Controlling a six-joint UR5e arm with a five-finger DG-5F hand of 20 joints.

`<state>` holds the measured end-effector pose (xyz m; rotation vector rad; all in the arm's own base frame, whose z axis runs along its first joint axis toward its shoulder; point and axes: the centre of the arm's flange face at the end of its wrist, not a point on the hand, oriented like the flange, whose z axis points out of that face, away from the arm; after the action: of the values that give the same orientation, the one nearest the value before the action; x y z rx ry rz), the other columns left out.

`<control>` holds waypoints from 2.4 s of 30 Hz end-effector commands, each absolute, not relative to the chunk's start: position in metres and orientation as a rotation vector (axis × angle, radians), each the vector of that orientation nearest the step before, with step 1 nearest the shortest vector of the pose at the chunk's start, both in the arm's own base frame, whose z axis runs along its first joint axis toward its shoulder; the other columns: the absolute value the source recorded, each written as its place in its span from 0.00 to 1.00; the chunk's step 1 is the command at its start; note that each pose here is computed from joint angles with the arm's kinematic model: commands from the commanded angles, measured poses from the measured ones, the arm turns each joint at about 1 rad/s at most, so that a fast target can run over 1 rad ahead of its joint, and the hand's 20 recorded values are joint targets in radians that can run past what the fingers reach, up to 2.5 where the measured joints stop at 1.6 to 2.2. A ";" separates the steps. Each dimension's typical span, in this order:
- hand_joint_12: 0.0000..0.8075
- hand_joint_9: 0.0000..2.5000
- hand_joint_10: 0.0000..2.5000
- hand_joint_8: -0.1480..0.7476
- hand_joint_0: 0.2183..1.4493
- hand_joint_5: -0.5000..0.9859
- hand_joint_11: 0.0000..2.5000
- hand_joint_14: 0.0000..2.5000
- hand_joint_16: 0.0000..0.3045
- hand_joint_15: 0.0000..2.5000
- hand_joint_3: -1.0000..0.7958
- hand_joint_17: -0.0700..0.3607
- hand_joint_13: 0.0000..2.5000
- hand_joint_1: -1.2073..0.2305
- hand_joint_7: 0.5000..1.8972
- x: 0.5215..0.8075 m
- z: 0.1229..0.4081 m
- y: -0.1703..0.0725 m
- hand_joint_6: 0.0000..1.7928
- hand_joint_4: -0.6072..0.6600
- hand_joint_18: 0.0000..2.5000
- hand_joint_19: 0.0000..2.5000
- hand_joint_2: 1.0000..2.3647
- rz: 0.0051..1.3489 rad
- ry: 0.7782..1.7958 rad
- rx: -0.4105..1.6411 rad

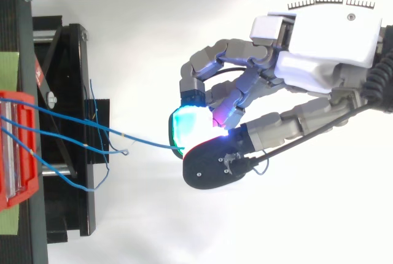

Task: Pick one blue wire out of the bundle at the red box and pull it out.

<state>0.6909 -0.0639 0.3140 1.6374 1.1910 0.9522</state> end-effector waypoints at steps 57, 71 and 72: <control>0.48 0.43 0.01 0.50 0.26 0.25 0.28 0.00 0.24 0.09 0.59 0.55 0.19 0.34 0.43 0.691 0.314 -0.064 0.46 0.56 0.18 0.12 0.12 0.951 1.190 1.638; 0.52 0.43 0.01 0.50 0.26 0.25 0.29 0.00 0.24 0.09 0.59 0.54 0.21 0.35 0.41 0.691 0.314 -0.064 0.46 0.57 0.17 0.12 0.12 0.951 1.190 1.638; 0.52 0.44 0.01 0.50 0.26 0.25 0.29 0.00 0.24 0.09 0.59 0.54 0.21 0.35 0.40 0.691 0.314 -0.064 0.46 0.57 0.17 0.12 0.12 0.951 1.190 1.638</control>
<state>0.6909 -0.0641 0.3138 1.6378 1.1902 0.9509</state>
